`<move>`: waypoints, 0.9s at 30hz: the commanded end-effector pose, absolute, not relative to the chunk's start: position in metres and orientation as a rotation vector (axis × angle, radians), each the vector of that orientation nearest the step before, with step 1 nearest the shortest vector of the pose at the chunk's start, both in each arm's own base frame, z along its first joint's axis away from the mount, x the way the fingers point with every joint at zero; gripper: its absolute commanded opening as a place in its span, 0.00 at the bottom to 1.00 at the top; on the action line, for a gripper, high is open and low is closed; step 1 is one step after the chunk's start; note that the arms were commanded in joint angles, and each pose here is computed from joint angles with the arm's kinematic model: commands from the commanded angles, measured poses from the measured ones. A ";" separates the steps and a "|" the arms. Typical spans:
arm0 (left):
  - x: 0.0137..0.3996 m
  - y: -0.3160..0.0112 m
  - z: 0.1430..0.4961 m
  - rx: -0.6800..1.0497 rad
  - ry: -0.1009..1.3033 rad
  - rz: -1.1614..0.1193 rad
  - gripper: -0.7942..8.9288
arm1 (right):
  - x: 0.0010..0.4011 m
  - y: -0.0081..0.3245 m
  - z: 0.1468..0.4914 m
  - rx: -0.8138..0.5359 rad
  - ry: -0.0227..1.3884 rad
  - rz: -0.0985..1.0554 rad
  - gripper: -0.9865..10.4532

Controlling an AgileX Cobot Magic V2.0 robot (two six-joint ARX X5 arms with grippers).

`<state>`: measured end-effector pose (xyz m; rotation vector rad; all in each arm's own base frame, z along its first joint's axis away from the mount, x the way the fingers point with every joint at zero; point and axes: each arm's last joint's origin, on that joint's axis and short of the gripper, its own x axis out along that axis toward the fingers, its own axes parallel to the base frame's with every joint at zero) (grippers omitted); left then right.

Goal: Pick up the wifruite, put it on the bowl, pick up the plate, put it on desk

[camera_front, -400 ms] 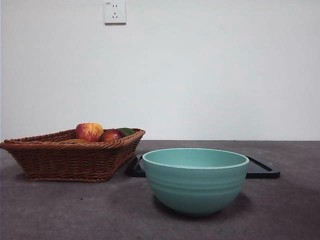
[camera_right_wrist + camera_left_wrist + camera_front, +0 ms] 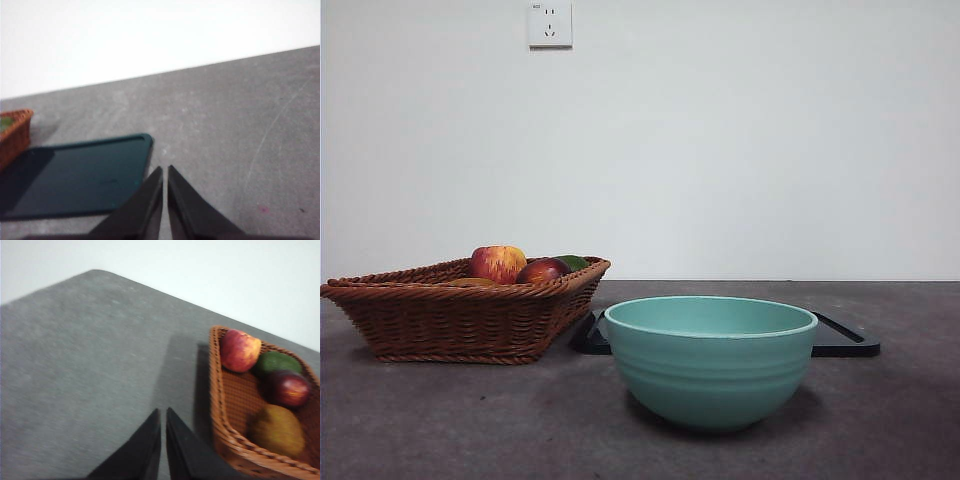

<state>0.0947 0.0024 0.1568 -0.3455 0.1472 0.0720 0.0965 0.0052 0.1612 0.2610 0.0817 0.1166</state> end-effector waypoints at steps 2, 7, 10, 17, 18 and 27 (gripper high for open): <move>0.093 0.001 0.165 -0.397 0.143 0.024 0.10 | 0.094 0.005 0.174 0.312 0.040 0.122 0.09; 0.087 0.001 0.187 -0.416 0.118 0.014 0.10 | 0.088 0.005 0.201 0.313 -0.020 0.138 0.09; 0.083 0.000 0.207 -0.415 0.092 -0.013 0.10 | 0.083 0.006 0.220 0.311 -0.027 0.154 0.09; 0.077 -0.002 0.258 -0.375 0.126 -0.085 0.10 | 0.077 0.007 0.270 0.261 0.043 0.208 0.09; 0.077 -0.003 0.266 -0.356 0.148 -0.107 0.10 | 0.077 0.008 0.278 0.241 0.064 0.228 0.09; 0.093 -0.010 0.317 -0.243 0.367 -0.354 0.10 | 0.096 0.014 0.331 0.081 0.370 0.427 0.09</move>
